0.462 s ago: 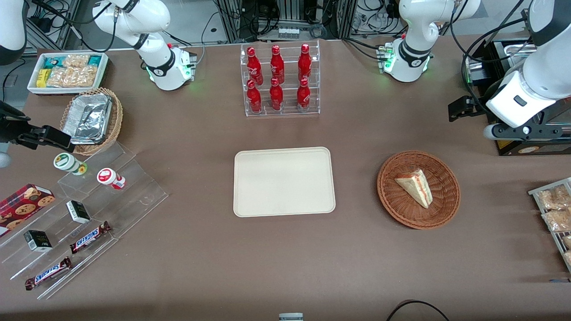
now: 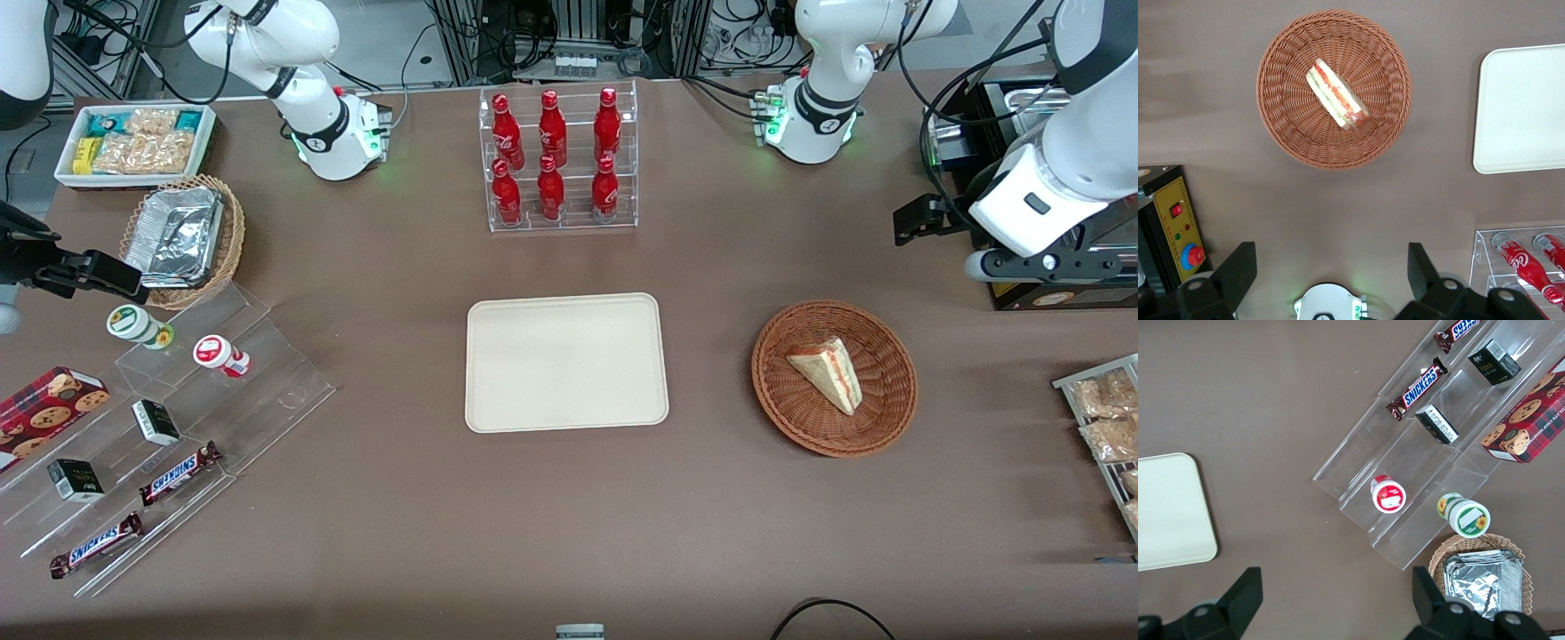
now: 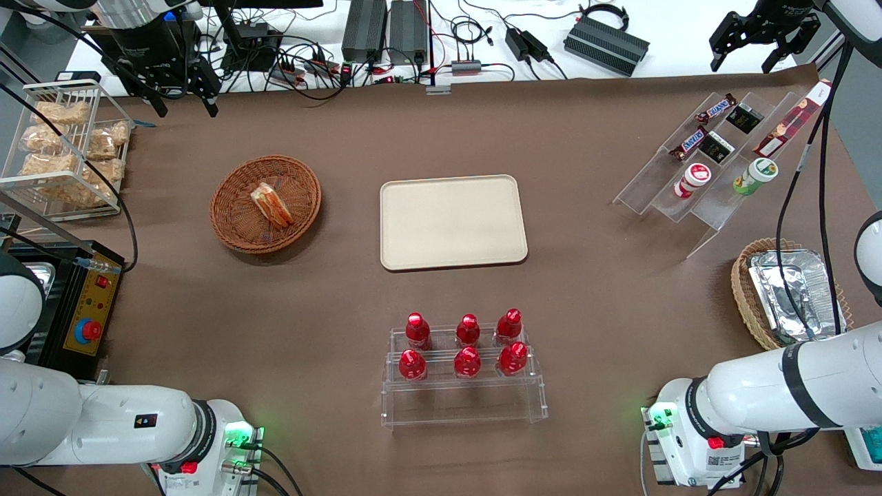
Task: Place sandwich from basket to tray
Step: 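Move the left gripper over the wicker basket holding the sandwich, then lower the open left gripper around the wrapped sandwich in the basket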
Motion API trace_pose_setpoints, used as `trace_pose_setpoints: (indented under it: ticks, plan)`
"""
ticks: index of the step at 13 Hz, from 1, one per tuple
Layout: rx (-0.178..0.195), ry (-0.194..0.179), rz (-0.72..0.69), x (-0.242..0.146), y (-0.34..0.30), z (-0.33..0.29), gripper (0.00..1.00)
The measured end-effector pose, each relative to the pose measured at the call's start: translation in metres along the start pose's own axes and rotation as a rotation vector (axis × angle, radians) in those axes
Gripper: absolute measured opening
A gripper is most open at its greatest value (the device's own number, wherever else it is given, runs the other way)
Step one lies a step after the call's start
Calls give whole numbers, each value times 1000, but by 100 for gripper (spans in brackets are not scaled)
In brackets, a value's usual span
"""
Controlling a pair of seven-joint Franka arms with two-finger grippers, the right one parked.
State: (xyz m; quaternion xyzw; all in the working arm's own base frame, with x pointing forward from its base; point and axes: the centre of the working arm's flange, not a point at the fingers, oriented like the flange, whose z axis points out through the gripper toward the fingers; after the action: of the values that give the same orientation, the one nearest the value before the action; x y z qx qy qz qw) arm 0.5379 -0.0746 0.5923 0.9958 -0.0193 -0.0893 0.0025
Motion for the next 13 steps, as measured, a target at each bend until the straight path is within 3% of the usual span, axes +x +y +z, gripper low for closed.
trace_pose_setpoints:
  ticks: [13]
  plan:
    - [-10,121,-10,36,-2,172,100]
